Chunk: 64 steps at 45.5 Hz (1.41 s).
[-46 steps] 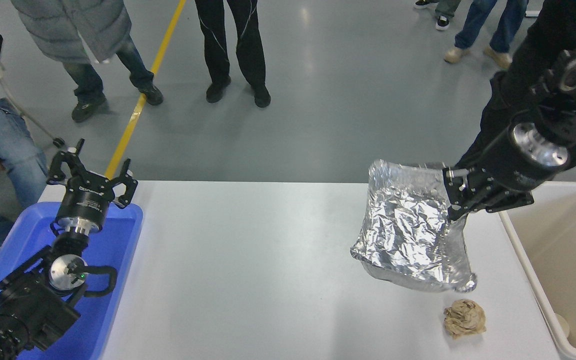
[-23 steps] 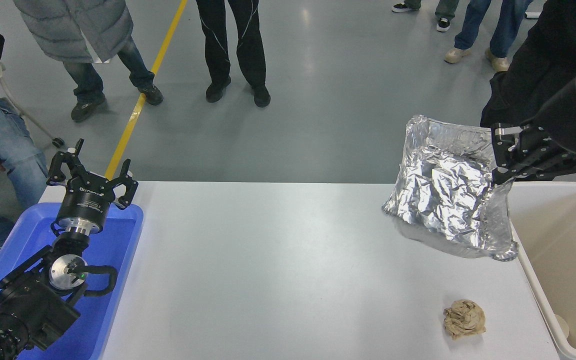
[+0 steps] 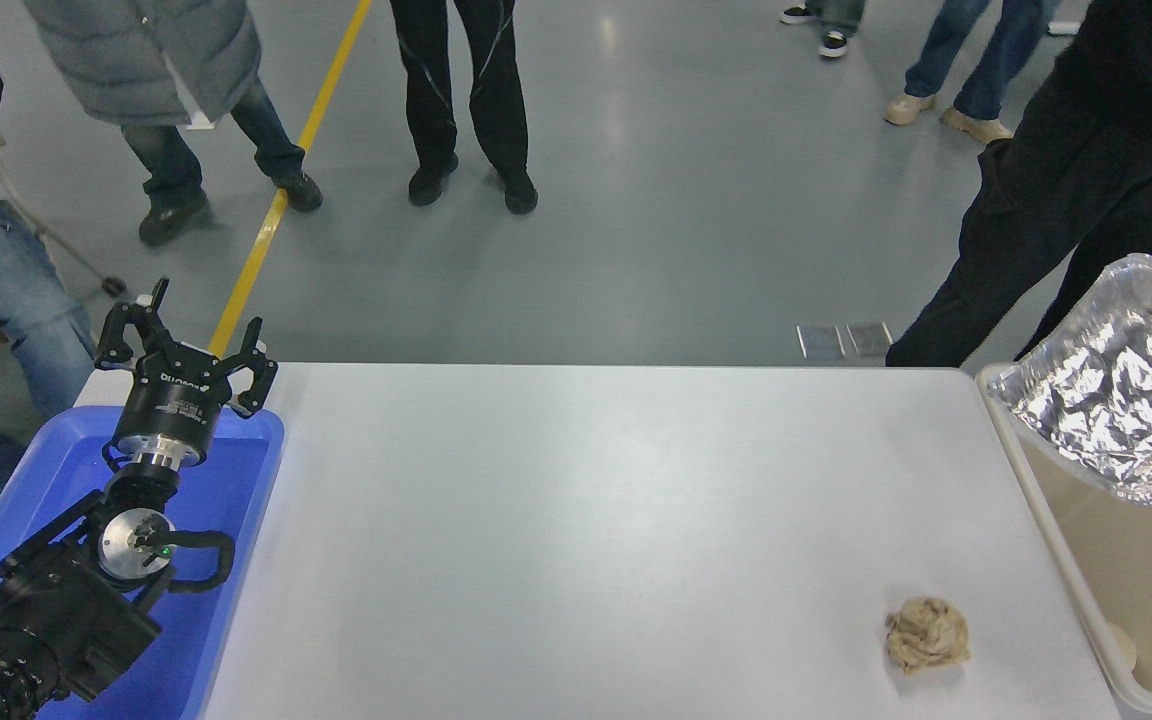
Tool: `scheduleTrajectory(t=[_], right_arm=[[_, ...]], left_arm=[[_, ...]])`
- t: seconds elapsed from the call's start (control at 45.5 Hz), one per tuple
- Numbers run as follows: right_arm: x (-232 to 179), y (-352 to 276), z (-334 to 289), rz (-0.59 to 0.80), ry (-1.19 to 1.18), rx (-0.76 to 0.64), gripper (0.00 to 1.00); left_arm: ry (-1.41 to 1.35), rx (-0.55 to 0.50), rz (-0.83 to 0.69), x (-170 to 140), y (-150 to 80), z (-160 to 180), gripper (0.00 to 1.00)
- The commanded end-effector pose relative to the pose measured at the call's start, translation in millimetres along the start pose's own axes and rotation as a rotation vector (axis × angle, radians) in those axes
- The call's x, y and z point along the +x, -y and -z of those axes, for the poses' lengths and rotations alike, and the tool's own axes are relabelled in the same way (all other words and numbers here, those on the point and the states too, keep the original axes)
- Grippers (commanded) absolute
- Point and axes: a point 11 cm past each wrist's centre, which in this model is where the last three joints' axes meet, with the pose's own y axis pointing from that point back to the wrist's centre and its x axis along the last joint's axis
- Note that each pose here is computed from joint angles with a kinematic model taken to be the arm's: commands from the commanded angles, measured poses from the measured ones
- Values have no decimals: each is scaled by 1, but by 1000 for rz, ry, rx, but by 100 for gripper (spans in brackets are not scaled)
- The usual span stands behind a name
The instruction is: Pick up foil plate and place in dustbin
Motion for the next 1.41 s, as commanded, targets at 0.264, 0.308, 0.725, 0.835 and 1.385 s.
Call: scheduleTrajectory(t=[0.264,0.308,0.725,0.835,1.385], right_arm=[[-18,80,-87,-316,116,-147,0],[-21,83,-82,-336,100,-145,0],[-71,104,-74,-393,62,-138,0],[-75,106,-73,-390,59,-137,0],[-52,96,-71,-519,93,-129,84]], left_arm=[[-2,-4,0,0,0,-1,98],[-2,-4,0,0,0,-1,98],[-1,-3,0,0,0,0,98],[-1,-3,0,0,0,0,98],[-1,-3,0,0,0,0,98]])
